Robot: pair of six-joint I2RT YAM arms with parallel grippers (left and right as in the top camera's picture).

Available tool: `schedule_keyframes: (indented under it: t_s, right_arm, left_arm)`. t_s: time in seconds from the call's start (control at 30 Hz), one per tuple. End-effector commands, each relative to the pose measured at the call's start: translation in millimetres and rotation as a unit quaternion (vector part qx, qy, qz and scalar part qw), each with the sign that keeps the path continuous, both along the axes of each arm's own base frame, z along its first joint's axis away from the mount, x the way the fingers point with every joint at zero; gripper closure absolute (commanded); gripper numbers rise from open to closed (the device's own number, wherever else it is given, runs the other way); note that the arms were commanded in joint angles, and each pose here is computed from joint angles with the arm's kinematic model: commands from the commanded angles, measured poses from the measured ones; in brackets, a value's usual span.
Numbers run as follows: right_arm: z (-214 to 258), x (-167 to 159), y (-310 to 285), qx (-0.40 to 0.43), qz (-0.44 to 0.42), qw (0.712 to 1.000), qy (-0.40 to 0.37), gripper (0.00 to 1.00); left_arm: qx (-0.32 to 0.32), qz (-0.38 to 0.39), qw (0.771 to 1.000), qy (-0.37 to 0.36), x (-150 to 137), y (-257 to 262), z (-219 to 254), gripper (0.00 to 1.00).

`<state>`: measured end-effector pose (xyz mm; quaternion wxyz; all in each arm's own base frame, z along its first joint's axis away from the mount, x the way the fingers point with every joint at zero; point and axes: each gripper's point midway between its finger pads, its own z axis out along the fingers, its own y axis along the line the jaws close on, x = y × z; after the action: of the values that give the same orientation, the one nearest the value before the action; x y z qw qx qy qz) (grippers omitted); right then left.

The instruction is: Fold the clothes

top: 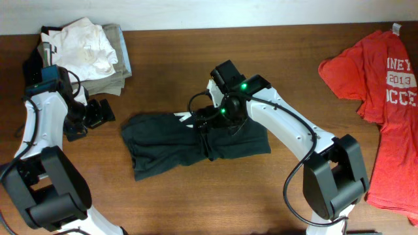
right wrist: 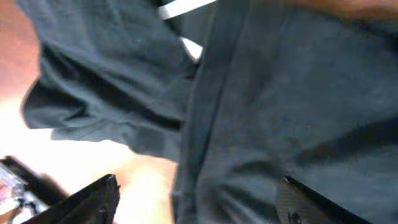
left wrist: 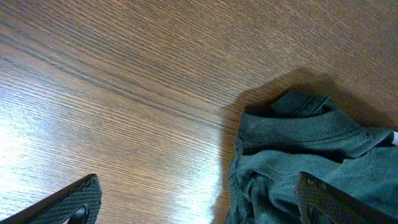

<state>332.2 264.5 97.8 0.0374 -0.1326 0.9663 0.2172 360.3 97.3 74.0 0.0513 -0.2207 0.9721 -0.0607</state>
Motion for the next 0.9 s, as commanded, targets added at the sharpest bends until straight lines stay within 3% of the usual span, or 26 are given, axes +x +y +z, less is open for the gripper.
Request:
schedule_keyframes:
  t_s: [0.0, 0.1, 0.27, 0.37, 0.4, 0.47, 0.5, 0.6, 0.67, 0.8, 0.87]
  right_arm:
    - [-10, -2, -12, -0.034, -0.006, 0.999, -0.006, 0.41]
    - [-42, -28, 1, -0.03, -0.006, 0.999, 0.023, 0.56]
    - [-72, -45, 31, 0.002, 0.013, 1.0, 0.003, 0.56]
    - [-40, -19, 30, 0.012, -0.005, 0.999, -0.031, 0.55]
    - [-17, -6, 28, 0.022, -0.009, 0.998, -0.051, 0.48]
    - [37, 24, 15, 0.034, -0.019, 0.995, -0.096, 0.11]
    - [65, 42, 0, 0.031, -0.033, 0.992, -0.115, 0.02]
    - [117, 97, -91, -0.033, -0.147, 0.974, -0.169, 0.01]
    - [121, 118, -153, -0.046, -0.216, 0.96, -0.172, 0.01]
    - [117, 130, -279, -0.074, -0.344, 0.923, -0.157, 0.01]
    - [111, 116, -331, -0.088, -0.396, 0.905, -0.13, 0.01]
  left_arm:
    - [-0.006, 0.0, 1.0, 0.001, -1, -1, -2, 0.01]
    - [-0.007, 0.001, 1.0, 0.001, -1, -1, -2, 0.01]
    - [-0.007, 0.0, 1.0, 0.001, -1, -1, -2, 0.01]
    - [-0.006, 0.0, 1.0, 0.002, -1, -1, -2, 0.01]
    - [-0.007, 0.0, 1.0, 0.002, -1, -1, -2, 0.01]
    - [-0.007, 0.0, 1.0, 0.001, -1, -1, -2, 0.01]
    - [-0.007, 0.0, 1.0, 0.002, -1, -1, -2, 0.01]
    - [-0.039, -0.002, 0.999, 0.007, -6, -13, -2, 0.01]
    - [-0.095, -0.004, 0.995, 0.011, -13, -33, -9, 0.01]
    - [-0.166, -0.036, 0.985, 0.036, -45, -65, -39, 0.01]
    - [-0.171, -0.033, 0.983, 0.049, -60, -70, -60, 0.01]
